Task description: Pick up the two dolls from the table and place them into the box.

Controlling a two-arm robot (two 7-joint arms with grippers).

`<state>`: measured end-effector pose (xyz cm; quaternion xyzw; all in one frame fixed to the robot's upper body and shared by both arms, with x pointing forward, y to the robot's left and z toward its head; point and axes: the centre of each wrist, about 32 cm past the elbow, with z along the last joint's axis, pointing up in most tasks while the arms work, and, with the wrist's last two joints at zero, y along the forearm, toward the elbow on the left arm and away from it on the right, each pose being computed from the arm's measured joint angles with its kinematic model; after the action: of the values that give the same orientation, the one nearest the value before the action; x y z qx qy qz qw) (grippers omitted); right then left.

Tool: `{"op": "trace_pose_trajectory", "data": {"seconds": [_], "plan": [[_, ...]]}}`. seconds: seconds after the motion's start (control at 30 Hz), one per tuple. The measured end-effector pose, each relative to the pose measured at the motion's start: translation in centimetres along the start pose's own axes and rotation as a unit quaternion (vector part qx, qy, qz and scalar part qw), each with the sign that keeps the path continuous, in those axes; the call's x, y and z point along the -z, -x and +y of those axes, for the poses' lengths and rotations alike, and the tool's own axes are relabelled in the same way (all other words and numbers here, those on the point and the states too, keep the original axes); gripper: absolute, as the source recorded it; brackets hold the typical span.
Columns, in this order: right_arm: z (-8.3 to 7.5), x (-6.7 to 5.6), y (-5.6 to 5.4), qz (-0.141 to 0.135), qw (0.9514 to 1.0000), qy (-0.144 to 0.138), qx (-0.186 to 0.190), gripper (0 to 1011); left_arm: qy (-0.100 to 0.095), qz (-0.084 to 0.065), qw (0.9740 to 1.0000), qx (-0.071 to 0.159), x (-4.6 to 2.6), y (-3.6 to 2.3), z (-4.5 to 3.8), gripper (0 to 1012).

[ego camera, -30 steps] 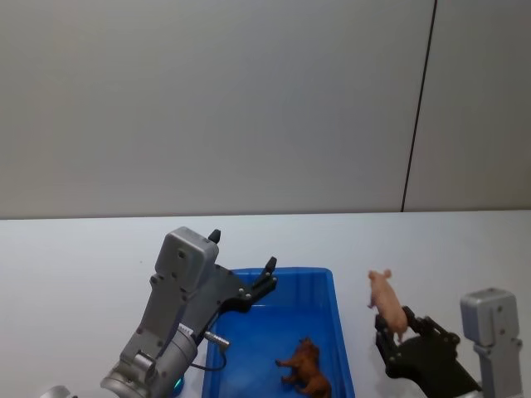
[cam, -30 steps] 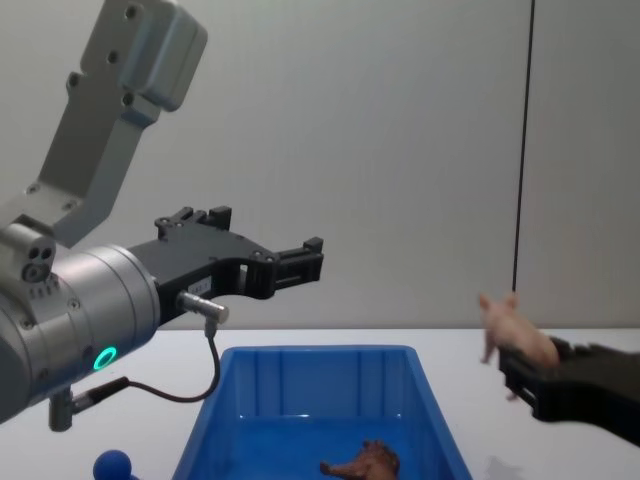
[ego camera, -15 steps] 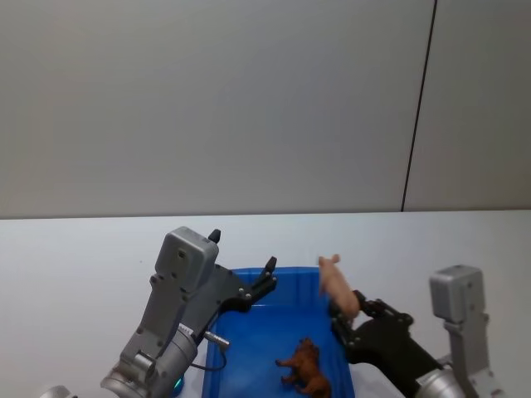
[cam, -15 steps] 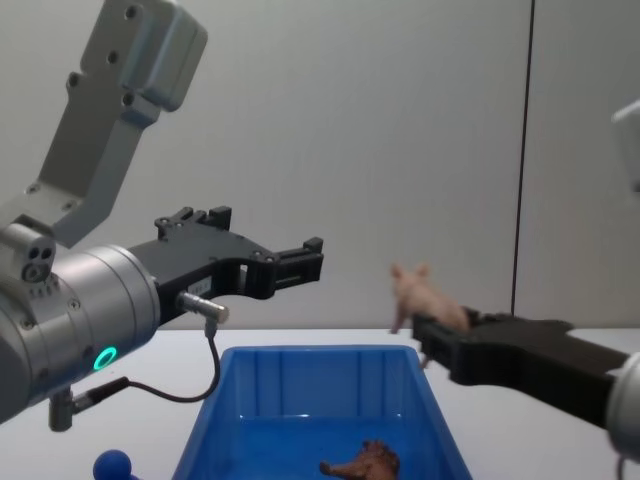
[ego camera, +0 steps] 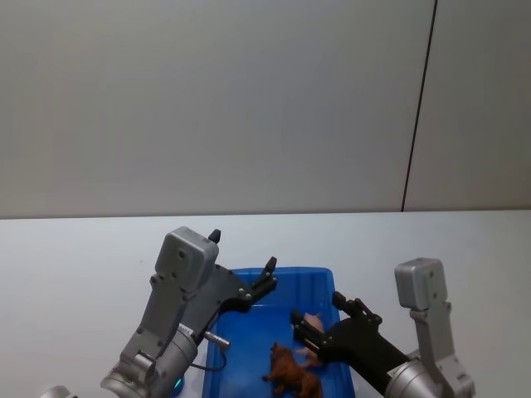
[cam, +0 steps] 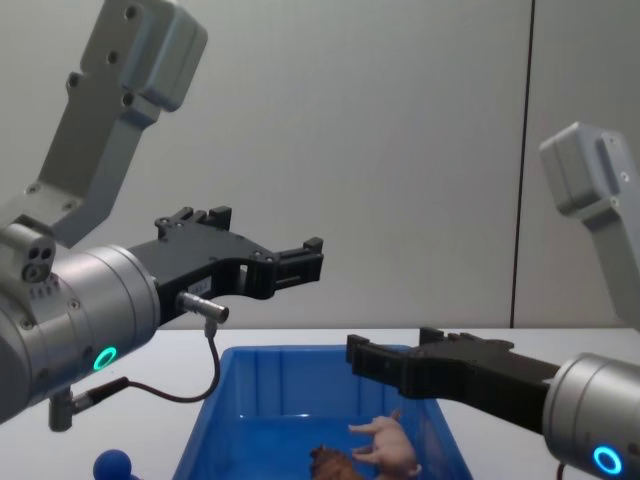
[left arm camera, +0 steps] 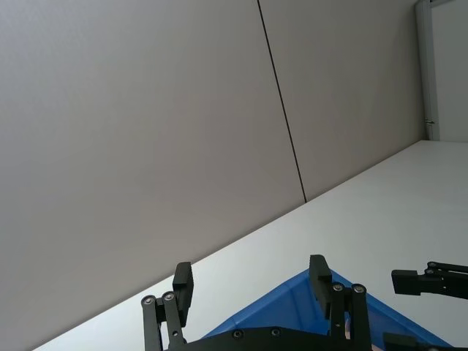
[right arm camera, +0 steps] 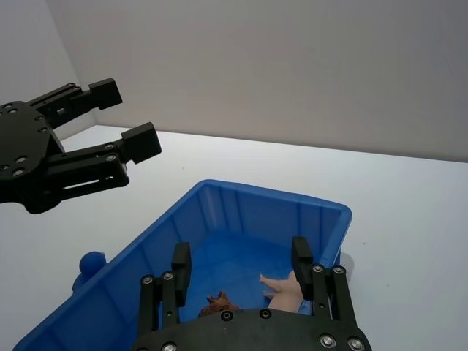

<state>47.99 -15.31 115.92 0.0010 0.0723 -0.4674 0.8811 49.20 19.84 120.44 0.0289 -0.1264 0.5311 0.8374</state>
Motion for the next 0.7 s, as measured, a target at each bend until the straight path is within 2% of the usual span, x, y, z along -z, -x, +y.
{"op": "trace_pose_trajectory", "data": {"seconds": [0.1, 0.13, 0.27, 0.5, 0.7], "plan": [[0.1, 0.0, 0.0, -0.003, 1.0000, 0.002, 0.006, 883, 0.000, 0.000, 1.0000, 0.000, 0.00, 0.00, 0.00, 1001], [0.1, 0.1, 0.0, -0.006, 0.9999, 0.002, 0.011, 934, 0.000, 0.000, 1.0000, 0.000, 0.00, 0.00, 0.00, 1001], [-0.1, 0.1, 0.0, -0.012, 0.9997, 0.000, 0.023, 1001, 0.000, 0.000, 1.0000, 0.000, 0.00, 0.00, 0.00, 1001], [-1.3, 0.0, -0.1, -0.029, 0.9978, -0.010, 0.059, 1001, 0.000, 0.000, 1.0000, 0.000, 0.00, 0.00, 0.00, 1001], [-2.9, 0.0, -0.3, -0.041, 0.9938, -0.020, 0.101, 1001, 0.000, 0.000, 1.0000, 0.000, 0.00, 0.00, 0.00, 1001]]}}
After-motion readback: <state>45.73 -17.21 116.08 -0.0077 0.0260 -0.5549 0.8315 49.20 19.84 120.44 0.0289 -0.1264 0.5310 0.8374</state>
